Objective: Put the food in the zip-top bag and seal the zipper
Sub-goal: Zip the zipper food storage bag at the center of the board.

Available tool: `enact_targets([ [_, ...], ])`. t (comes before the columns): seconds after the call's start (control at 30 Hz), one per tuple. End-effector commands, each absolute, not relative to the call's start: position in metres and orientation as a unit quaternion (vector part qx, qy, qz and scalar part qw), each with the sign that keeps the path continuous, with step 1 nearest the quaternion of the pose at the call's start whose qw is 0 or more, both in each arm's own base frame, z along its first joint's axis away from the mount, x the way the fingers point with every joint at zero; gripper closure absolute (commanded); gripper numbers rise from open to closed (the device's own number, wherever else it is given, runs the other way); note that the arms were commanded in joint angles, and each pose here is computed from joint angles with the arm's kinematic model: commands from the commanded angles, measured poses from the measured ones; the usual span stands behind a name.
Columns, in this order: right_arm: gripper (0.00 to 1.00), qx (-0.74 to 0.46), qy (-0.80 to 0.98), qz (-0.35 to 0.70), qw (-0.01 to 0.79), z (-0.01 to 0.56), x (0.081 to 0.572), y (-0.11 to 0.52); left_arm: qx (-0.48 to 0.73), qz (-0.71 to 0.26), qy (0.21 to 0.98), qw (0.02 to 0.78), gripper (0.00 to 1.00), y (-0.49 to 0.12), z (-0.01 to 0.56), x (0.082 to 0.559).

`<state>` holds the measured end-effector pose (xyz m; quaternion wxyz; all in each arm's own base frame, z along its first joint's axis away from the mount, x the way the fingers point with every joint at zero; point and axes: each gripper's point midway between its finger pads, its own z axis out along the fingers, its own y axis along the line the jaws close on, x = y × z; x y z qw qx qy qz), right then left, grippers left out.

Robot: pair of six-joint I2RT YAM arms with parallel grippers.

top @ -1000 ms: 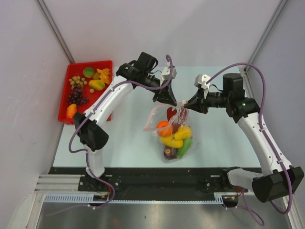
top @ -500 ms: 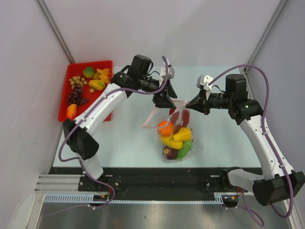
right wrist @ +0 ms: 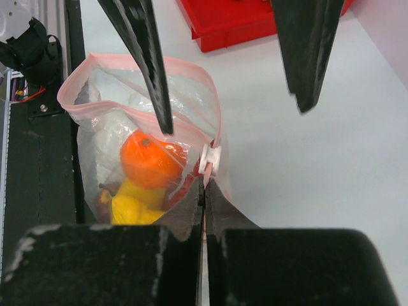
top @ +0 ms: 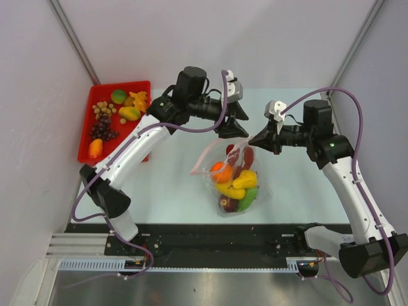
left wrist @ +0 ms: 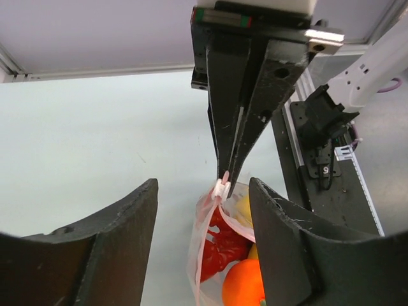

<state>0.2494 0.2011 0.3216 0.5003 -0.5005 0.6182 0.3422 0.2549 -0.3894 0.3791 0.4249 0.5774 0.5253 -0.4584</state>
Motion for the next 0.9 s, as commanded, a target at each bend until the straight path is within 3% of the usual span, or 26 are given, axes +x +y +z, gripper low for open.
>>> enact_targets([
  [0.0, 1.00, -0.507, 0.591, 0.329, 0.534, 0.345, 0.247, 0.200, 0.598, -0.426, 0.524, 0.432, 0.38, -0.402, 0.372, 0.253],
  [0.13, 1.00, -0.509, 0.588, 0.330, 0.535, 0.346, 0.245, 0.200, 0.597, -0.424, 0.531, 0.428, 0.50, -0.407, 0.365, 0.254],
  [0.17, 1.00, -0.509, 0.587, 0.329, 0.537, 0.346, 0.245, 0.200, 0.595, -0.423, 0.533, 0.428, 0.57, -0.407, 0.365, 0.255],
  [0.43, 1.00, -0.499, 0.597, 0.325, 0.537, 0.346, 0.247, 0.194, 0.601, -0.420, 0.549, 0.400, 0.78, -0.401, 0.349, 0.251],
  [0.7, 1.00, -0.485, 0.606, 0.324, 0.542, 0.348, 0.252, 0.187, 0.595, -0.412, 0.572, 0.387, 0.90, -0.390, 0.337, 0.254],
  [0.87, 1.00, -0.476, 0.611, 0.319, 0.547, 0.349, 0.253, 0.179, 0.590, -0.397, 0.596, 0.374, 0.91, -0.373, 0.323, 0.263],
])
